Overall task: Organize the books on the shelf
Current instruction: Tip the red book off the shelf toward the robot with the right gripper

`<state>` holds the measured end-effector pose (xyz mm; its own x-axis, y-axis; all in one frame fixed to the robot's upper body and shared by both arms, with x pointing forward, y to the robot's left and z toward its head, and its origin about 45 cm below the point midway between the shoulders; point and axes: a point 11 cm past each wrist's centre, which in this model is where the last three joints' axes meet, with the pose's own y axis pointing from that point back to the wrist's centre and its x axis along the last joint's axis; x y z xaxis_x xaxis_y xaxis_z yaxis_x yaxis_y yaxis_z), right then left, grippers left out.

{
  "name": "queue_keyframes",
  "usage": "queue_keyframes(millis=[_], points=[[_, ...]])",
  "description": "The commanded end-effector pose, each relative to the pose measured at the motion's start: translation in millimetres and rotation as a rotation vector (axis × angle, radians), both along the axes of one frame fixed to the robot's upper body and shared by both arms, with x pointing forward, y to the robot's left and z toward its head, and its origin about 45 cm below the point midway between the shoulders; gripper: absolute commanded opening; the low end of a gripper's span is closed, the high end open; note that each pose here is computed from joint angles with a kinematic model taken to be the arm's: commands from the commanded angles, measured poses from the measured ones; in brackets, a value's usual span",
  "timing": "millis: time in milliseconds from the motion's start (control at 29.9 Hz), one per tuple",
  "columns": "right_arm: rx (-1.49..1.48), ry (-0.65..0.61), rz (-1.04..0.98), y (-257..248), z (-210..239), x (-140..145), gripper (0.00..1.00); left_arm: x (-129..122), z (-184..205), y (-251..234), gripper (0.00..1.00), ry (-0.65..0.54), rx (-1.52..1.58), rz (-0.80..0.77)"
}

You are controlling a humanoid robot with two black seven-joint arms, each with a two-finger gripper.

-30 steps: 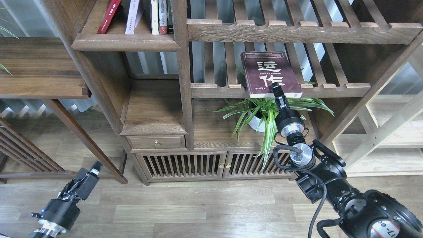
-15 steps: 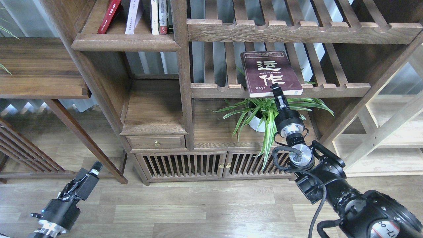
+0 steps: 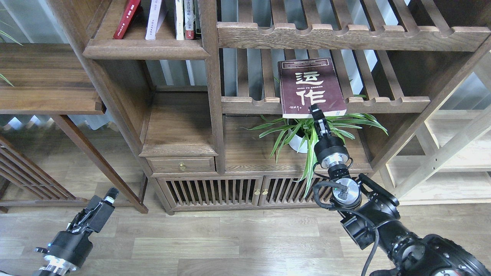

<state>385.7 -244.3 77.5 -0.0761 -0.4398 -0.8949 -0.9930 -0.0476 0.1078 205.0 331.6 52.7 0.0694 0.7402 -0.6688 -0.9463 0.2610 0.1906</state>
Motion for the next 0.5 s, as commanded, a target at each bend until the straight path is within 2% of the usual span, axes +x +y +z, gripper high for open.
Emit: queue_keyframes(millis=[0, 234, 468], points=[[0.026, -0.008, 0.015, 7.5, 0.3, -6.2, 0.25, -0.6, -0.8, -1.8, 0.99, 0.003, -0.001, -0.006], [0.076, -0.043, 0.038, 20.5, 9.4, -10.8, 0.25, 0.6, 0.0, -2.7, 0.99, 0.0, -0.002, -0.009], [0.133, -0.072, 0.074, 34.0, 11.3, -28.4, 0.25, 2.4, -0.1, -3.4, 0.99, -0.002, -0.002, -0.01]])
